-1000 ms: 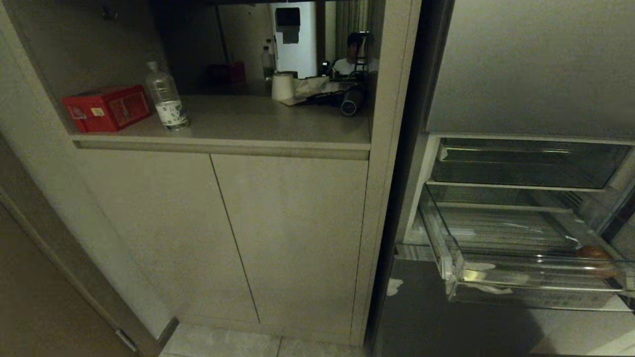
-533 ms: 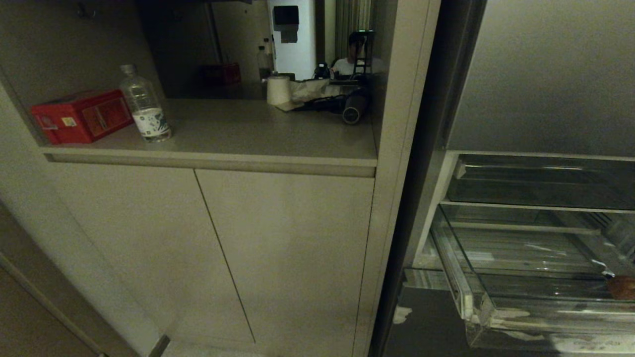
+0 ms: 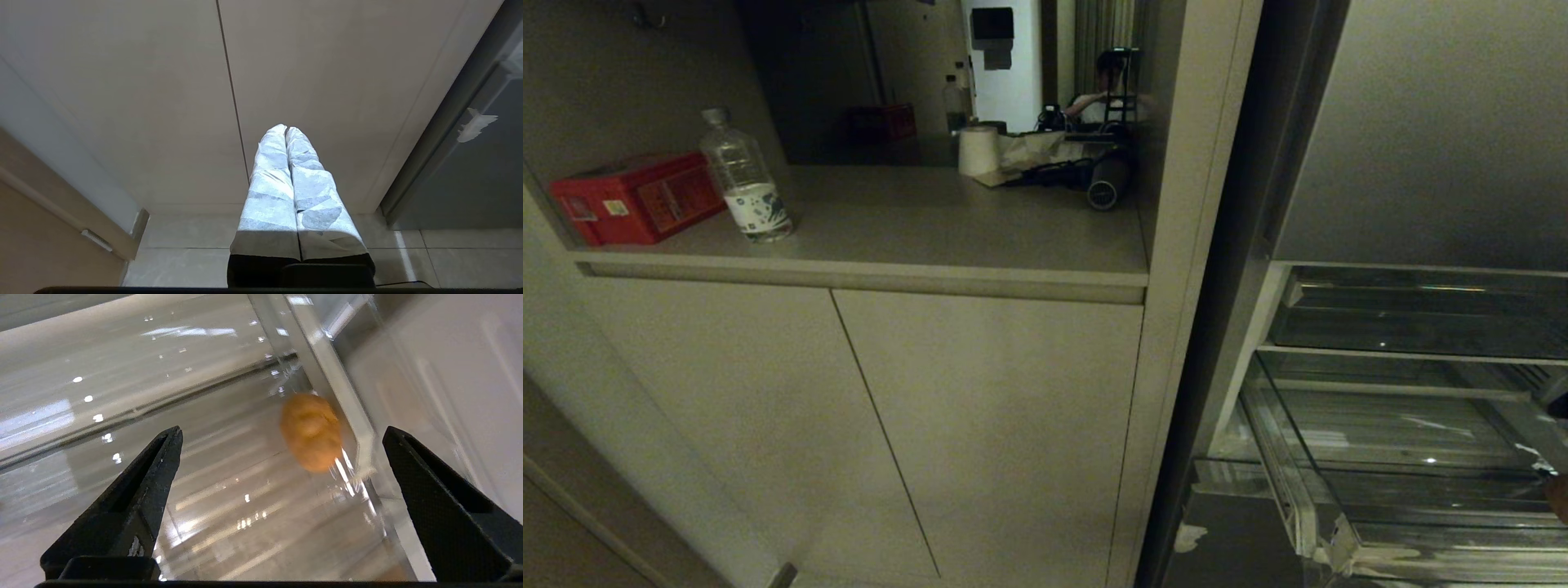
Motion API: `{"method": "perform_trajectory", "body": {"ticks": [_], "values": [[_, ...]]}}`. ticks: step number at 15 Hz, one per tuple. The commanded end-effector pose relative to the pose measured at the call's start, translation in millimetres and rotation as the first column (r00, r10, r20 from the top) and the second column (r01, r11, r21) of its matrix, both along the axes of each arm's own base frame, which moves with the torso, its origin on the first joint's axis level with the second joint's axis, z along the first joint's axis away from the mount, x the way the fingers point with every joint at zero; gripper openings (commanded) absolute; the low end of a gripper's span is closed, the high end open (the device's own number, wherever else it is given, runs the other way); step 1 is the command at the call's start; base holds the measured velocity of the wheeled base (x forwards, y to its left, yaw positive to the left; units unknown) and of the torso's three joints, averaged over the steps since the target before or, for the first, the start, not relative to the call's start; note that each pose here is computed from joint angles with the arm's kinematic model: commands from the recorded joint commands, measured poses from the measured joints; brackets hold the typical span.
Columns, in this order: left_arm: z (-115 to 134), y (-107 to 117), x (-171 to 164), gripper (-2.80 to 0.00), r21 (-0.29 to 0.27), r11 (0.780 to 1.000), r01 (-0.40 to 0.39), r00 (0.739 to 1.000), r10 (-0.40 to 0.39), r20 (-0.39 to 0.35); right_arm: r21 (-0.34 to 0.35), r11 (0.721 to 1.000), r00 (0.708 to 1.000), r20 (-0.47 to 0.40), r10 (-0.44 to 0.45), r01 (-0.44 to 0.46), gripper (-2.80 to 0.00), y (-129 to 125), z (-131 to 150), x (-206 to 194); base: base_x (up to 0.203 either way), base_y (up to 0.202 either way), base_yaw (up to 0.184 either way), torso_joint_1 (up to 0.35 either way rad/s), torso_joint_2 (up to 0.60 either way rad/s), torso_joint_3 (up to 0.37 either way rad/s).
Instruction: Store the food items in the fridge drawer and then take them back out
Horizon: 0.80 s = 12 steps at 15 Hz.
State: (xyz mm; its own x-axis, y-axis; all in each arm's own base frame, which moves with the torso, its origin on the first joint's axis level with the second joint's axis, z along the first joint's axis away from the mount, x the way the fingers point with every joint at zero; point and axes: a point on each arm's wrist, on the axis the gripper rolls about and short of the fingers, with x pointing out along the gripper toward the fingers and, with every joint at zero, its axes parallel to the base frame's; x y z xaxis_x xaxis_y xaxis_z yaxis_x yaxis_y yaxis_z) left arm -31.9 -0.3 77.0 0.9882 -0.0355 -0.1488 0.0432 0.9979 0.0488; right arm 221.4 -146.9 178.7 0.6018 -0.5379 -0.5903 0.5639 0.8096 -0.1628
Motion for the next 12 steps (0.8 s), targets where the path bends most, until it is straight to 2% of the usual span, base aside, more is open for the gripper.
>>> {"method": "perform_trajectory", "body": {"ticks": [1,5,8,12], "values": [[-0.1,0.0,0.1,-2.80,0.000,1.000,0.000,1.000,0.000,-0.002,0.015,1.000,0.997,-0.077,-0.015,0.016,0.00,-12.1,-19.6,13.3,0.000,0.000,0.000,0.000,0.00,0.000],[-0.1,0.0,0.1,-2.80,0.000,1.000,-0.002,1.000,0.002,-0.002,0.043,0.999,0.987,-0.162,-0.018,0.025,0.00,-28.0,-45.3,25.1,0.000,0.000,0.000,0.000,0.00,0.000],[-0.1,0.0,0.1,-2.80,0.000,1.000,0.000,1.000,0.000,-0.002,0.063,0.996,0.968,-0.247,-0.052,0.070,0.00,-53.2,-72.4,29.4,0.000,0.000,0.000,0.000,0.00,0.000],[-0.1,0.0,0.1,-2.80,0.000,1.000,0.001,1.000,-0.001,-0.002,0.070,0.994,0.962,-0.266,-0.056,0.078,0.00,-71.0,-83.7,37.2,0.000,0.000,0.000,0.000,0.00,0.000]]}}
